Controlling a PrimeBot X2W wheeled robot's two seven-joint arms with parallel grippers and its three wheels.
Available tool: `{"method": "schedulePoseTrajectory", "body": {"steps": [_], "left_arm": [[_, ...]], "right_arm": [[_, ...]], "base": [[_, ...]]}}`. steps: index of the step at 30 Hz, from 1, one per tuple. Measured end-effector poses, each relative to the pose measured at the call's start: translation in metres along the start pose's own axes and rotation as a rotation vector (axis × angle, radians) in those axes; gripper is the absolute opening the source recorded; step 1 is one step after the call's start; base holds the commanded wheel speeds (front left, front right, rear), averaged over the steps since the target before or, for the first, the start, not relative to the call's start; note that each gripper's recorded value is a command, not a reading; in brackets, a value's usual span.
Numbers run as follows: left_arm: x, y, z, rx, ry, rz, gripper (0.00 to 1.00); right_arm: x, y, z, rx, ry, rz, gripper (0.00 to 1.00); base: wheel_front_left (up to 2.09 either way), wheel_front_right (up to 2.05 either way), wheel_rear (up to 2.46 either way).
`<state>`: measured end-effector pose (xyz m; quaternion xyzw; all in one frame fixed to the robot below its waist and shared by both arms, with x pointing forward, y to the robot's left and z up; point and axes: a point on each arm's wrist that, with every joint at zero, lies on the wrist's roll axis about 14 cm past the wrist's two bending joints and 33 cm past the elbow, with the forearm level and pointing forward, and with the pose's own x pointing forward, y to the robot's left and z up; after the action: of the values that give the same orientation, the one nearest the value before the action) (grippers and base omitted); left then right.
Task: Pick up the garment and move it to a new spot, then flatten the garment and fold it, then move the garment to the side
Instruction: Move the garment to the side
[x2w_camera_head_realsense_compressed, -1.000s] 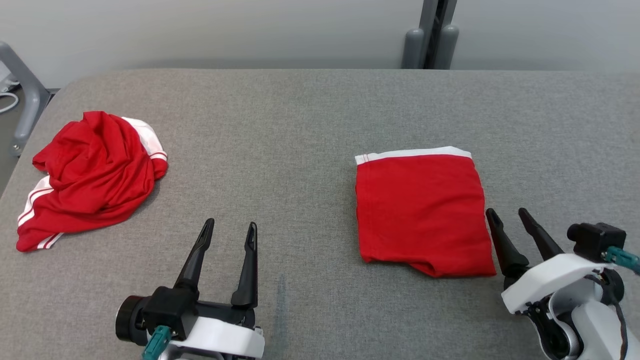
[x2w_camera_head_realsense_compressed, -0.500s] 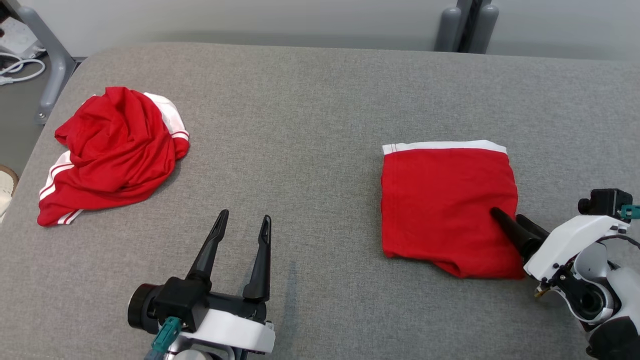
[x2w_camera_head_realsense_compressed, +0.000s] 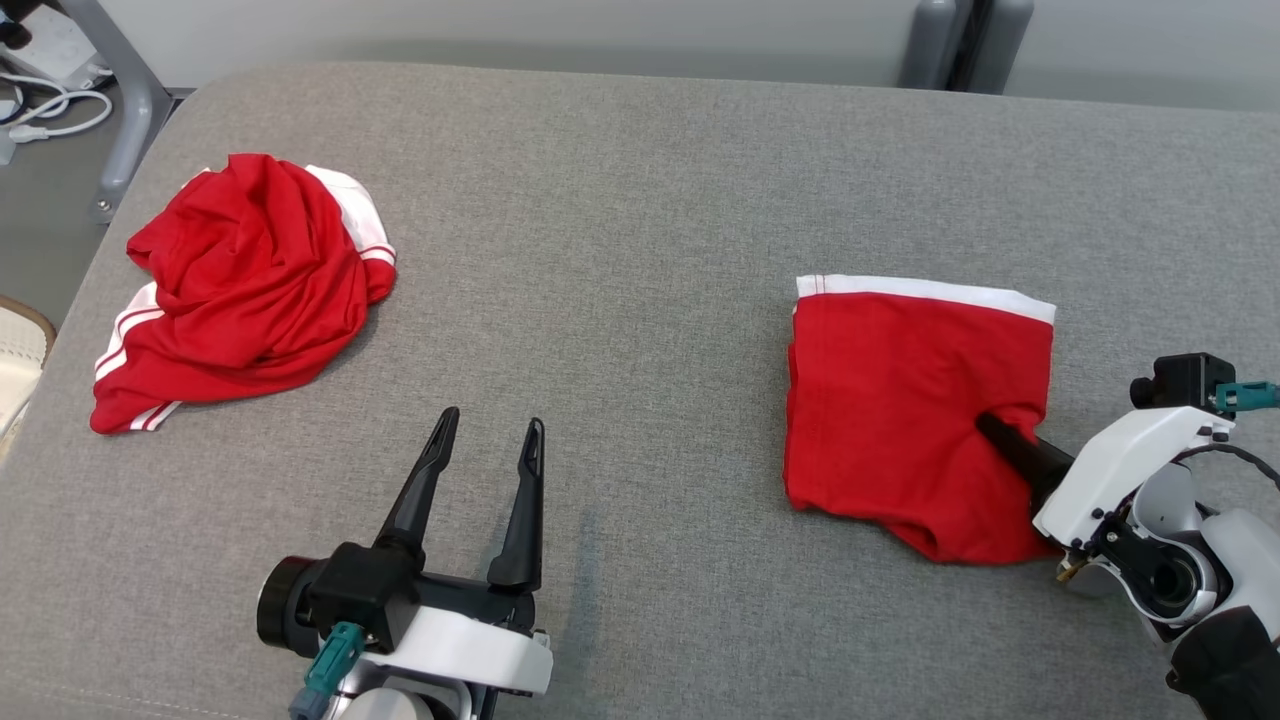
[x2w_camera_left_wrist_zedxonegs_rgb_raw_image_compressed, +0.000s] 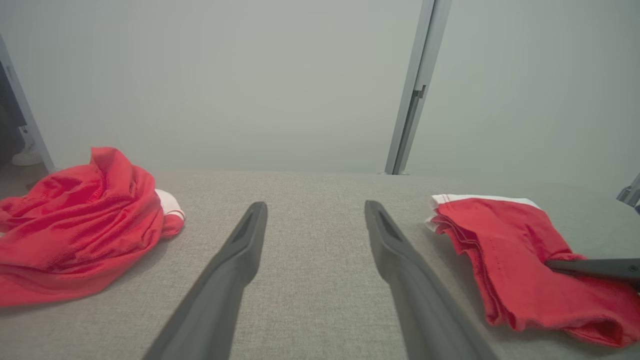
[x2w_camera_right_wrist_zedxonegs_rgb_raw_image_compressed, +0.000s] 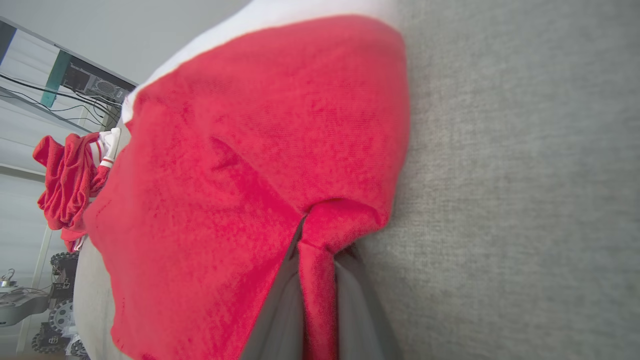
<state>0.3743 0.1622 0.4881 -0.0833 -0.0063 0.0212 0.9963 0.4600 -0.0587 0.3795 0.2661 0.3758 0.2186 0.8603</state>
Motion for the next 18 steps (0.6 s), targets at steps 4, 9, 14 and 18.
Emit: {"method": "schedulePoseTrajectory", "body": {"steps": [4, 9, 14, 18], "left_arm": [[0.001, -0.004, 0.0, 0.004, -0.001, -0.013, 1.0], [0.008, -0.019, 0.002, -0.002, -0.012, -0.068, 1.0], [0.026, -0.045, 0.006, -0.008, -0.036, -0.171, 1.0], [0.047, -0.072, 0.008, -0.001, -0.06, -0.282, 1.0]], "right_arm": [[-0.002, -0.001, 0.005, -0.039, -0.022, -0.003, 0.0], [-0.02, -0.025, 0.017, -0.207, -0.021, -0.065, 0.0], [-0.043, -0.06, 0.041, -0.403, -0.023, -0.154, 0.0], [-0.058, -0.091, 0.066, -0.463, -0.032, -0.229, 0.0]], "base": [[0.0, 0.0, 0.0], [0.0, 0.0, 0.0], [0.0, 0.0, 0.0], [0.0, 0.0, 0.0]]}}
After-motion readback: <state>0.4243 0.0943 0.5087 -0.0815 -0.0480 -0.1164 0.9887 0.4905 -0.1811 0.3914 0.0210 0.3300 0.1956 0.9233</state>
